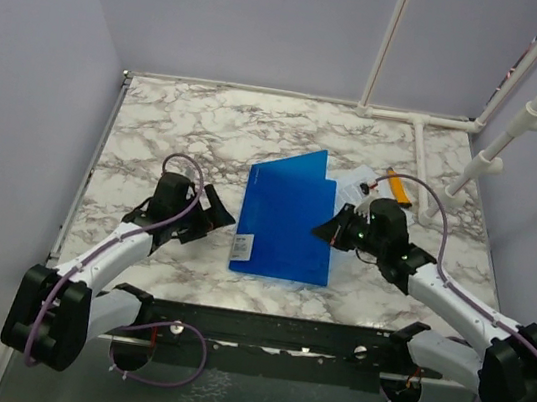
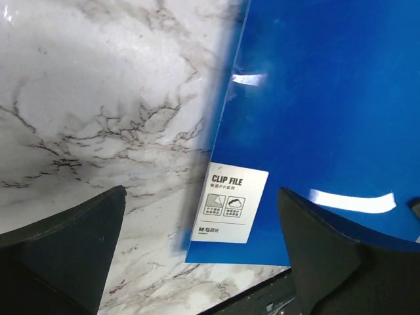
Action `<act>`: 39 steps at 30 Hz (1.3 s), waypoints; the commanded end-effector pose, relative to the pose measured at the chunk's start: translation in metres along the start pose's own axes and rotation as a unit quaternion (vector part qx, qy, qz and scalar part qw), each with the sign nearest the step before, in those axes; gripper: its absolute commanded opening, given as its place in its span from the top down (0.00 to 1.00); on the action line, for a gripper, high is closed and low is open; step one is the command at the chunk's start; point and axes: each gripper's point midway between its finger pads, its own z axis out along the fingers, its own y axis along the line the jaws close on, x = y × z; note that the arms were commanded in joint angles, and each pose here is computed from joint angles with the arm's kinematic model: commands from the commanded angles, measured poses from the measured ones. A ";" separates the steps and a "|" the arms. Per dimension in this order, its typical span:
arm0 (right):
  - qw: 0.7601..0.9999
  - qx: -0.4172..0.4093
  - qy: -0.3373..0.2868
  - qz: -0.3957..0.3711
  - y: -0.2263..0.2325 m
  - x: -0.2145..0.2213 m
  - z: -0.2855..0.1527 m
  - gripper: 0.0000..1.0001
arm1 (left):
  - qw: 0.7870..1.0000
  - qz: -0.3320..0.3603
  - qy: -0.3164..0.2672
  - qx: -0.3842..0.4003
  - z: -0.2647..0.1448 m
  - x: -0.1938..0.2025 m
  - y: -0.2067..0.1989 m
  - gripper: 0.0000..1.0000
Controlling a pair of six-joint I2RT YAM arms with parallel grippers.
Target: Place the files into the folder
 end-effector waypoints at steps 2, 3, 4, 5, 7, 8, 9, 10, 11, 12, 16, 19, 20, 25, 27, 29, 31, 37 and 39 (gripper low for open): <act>0.997 -0.004 0.048 -0.064 0.020 -0.005 -0.014 1.00 | 0.998 0.061 0.010 0.019 -0.020 -0.019 -0.031 0.01; 0.996 -0.007 0.052 -0.070 0.025 -0.008 -0.015 1.00 | 0.997 0.073 0.007 0.022 -0.024 -0.024 -0.037 0.01; 0.995 -0.008 0.054 -0.079 0.029 -0.012 -0.016 1.00 | 0.996 0.084 0.006 0.020 -0.027 -0.029 -0.042 0.01; 0.995 -0.009 0.057 -0.087 0.033 -0.014 -0.017 1.00 | 0.995 0.096 0.005 0.022 -0.030 -0.033 -0.047 0.01; 0.993 -0.004 0.062 -0.103 0.040 -0.021 -0.019 1.00 | 0.992 0.119 0.012 0.036 -0.035 -0.039 -0.060 0.01; 0.992 0.000 0.065 -0.111 0.043 -0.023 -0.020 1.00 | 0.990 0.129 0.017 0.045 -0.039 -0.042 -0.068 0.01; 0.990 0.003 0.067 -0.121 0.046 -0.026 -0.021 1.00 | 0.988 0.141 0.020 0.055 -0.043 -0.045 -0.077 0.01; 0.989 0.009 0.074 -0.130 0.048 -0.026 -0.020 1.00 | 0.986 0.151 0.019 0.063 -0.047 -0.049 -0.085 0.01; 0.987 0.012 0.082 -0.136 0.051 -0.026 -0.020 1.00 | 0.985 0.159 0.013 0.068 -0.052 -0.054 -0.092 0.01; 0.985 0.012 0.091 -0.145 0.055 -0.025 -0.018 1.00 | 0.984 0.164 0.008 0.070 -0.055 -0.059 -0.097 0.01; 0.978 0.035 0.107 -0.176 0.070 -0.022 -0.013 1.00 | 0.982 0.175 0.005 0.075 -0.061 -0.071 -0.113 0.01; 0.974 0.045 0.112 -0.190 0.080 -0.018 -0.007 1.00 | 0.981 0.175 0.007 0.082 -0.062 -0.076 -0.122 0.01; 0.973 0.051 0.113 -0.195 0.082 -0.017 -0.006 1.00 | 0.981 0.176 0.006 0.085 -0.063 -0.079 -0.127 0.01; 0.963 0.080 0.112 -0.232 0.097 -0.011 0.000 1.00 | 0.980 0.173 -0.002 0.096 -0.067 -0.090 -0.142 0.01; 0.958 0.098 0.101 -0.250 0.103 -0.012 0.002 1.00 | 0.981 0.169 -0.004 0.100 -0.068 -0.094 -0.148 0.01; 0.952 0.112 0.095 -0.268 0.111 -0.011 0.002 1.00 | 0.981 0.165 -0.003 0.106 -0.068 -0.097 -0.154 0.01; 0.947 0.120 0.088 -0.283 0.119 -0.011 0.003 1.00 | 0.981 0.161 -0.005 0.108 -0.068 -0.101 -0.158 0.01; 0.934 0.129 0.068 -0.325 0.144 -0.005 0.005 1.00 | 0.982 0.154 0.000 0.109 -0.066 -0.103 -0.164 0.02; 0.929 0.133 0.060 -0.339 0.151 -0.003 0.006 1.00 | 0.982 0.154 0.005 0.107 -0.064 -0.101 -0.164 0.04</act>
